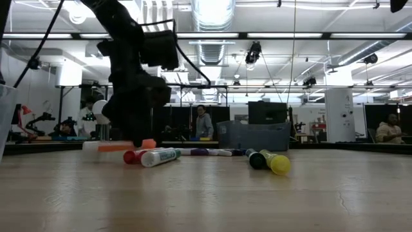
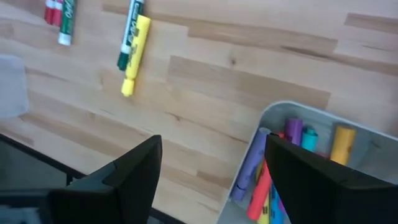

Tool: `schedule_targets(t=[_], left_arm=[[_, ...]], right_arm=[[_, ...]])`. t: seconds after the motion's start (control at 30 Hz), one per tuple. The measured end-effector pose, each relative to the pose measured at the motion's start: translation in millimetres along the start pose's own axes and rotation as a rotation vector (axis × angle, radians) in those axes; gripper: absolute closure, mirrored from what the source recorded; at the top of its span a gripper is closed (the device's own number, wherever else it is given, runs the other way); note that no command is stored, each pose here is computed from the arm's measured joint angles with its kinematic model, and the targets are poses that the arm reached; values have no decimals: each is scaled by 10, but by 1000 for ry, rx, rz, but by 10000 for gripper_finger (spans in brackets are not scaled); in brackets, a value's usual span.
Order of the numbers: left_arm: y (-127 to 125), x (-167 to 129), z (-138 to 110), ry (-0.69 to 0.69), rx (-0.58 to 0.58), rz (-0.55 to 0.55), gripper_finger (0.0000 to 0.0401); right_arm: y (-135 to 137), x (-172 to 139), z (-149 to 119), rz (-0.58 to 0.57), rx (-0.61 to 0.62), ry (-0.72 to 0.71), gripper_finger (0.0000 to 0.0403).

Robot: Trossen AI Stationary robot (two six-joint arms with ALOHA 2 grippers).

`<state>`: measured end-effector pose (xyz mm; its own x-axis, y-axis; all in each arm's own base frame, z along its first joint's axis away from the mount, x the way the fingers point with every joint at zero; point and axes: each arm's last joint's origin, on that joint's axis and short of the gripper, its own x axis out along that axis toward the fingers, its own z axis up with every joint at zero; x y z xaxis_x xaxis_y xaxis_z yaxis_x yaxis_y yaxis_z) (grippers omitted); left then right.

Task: Pick & Place Markers
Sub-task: Put the orange marker pen into the transparent bin

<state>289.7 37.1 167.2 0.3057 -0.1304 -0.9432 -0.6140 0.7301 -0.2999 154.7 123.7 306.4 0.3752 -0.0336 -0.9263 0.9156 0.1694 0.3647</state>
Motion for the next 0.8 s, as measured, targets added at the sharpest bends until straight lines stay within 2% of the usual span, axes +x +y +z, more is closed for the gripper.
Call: schedule_targets(t=[0.3, 0.63, 0.8], left_arm=[[-124, -311, 86, -59, 32, -33, 360], [-375, -758, 313, -206, 90, -127, 360], [-470, -1004, 299, -154, 151, -134, 360]], right_arm=[[13, 1, 20, 30, 4, -50, 137], [96, 24, 101, 77, -10, -90, 143], [163, 43, 164, 103, -32, -97, 145]])
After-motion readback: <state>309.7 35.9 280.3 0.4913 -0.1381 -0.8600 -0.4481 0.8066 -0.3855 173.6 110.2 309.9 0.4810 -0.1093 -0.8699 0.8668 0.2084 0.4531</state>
